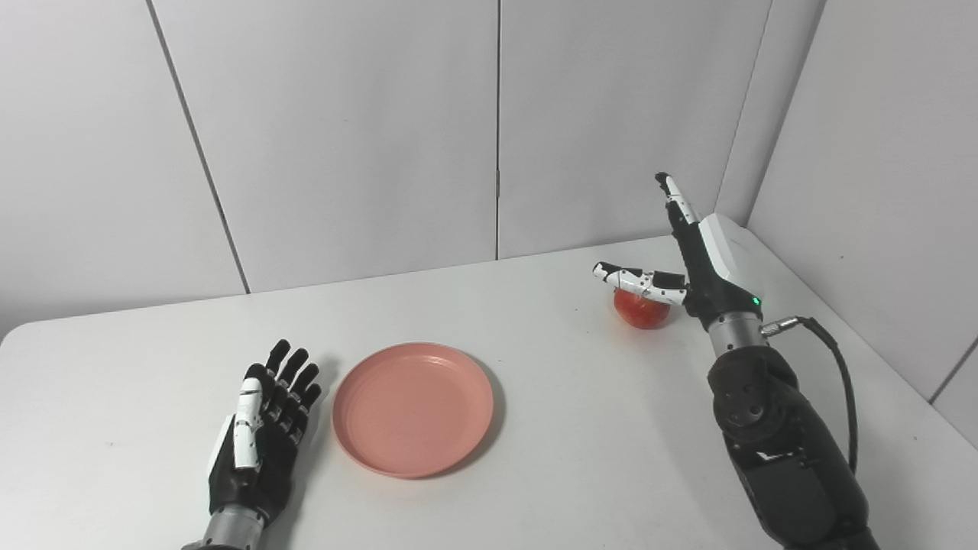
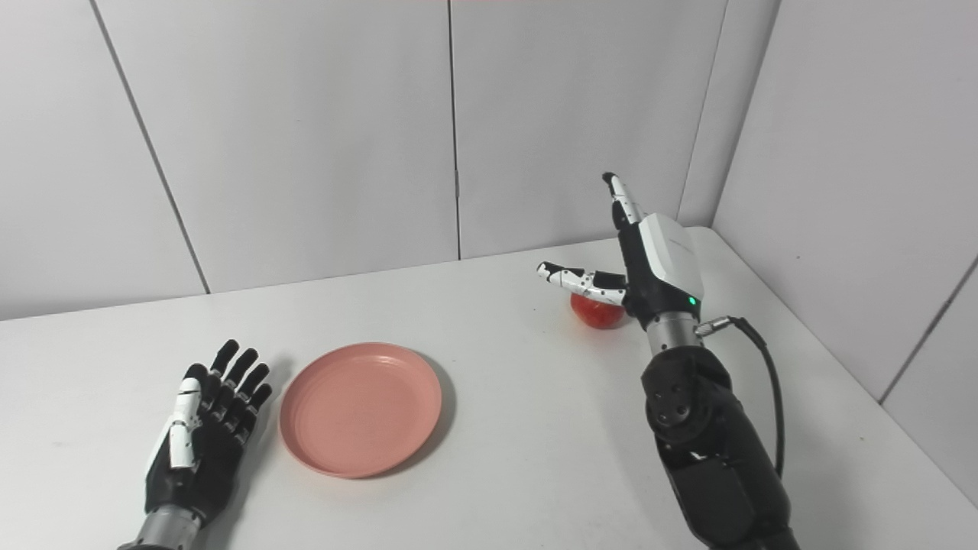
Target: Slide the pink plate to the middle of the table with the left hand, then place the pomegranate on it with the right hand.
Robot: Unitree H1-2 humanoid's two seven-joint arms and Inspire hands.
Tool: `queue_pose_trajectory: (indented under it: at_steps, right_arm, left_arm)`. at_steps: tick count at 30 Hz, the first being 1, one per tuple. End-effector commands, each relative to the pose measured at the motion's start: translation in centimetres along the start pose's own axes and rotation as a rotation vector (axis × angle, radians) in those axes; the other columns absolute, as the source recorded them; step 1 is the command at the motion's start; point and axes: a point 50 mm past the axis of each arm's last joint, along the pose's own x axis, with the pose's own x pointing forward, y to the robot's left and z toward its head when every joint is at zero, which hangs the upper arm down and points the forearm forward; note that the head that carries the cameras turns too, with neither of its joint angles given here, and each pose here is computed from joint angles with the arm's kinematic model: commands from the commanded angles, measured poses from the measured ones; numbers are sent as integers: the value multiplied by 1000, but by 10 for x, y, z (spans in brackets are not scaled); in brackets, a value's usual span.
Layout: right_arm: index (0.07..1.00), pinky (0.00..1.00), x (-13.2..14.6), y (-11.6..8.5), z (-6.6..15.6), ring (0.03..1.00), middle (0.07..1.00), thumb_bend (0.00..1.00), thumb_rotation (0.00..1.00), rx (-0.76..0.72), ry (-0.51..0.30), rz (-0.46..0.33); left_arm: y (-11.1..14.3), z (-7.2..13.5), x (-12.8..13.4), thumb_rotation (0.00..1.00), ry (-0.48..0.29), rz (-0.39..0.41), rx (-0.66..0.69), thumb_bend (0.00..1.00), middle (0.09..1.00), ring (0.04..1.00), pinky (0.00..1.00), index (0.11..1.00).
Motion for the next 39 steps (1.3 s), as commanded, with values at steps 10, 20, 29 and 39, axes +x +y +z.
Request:
queue_pose_trajectory:
  at_steps: [10, 20, 29, 39]
  right_arm:
    - [915, 742, 38, -22, 3, 867, 915, 985, 499, -55, 8, -13]
    - [924, 748, 52, -16, -10, 872, 920, 998, 475, -81, 63, 33]
    - [924, 778, 59, -9, -19, 881, 925, 1000, 434, -92, 102, 81]
    - [935, 766, 63, -2, -23, 882, 934, 1000, 463, -129, 138, 127]
  left_arm:
    - [8, 0, -3, 1000, 27, 8, 1, 383, 957, 957, 980, 949]
    - [9, 1, -4, 1000, 29, 10, -3, 388, 958, 956, 979, 947]
    - [10, 1, -4, 1000, 32, 6, 1, 390, 960, 957, 981, 950]
    - [9, 2, -4, 1000, 34, 8, 8, 391, 953, 952, 974, 943]
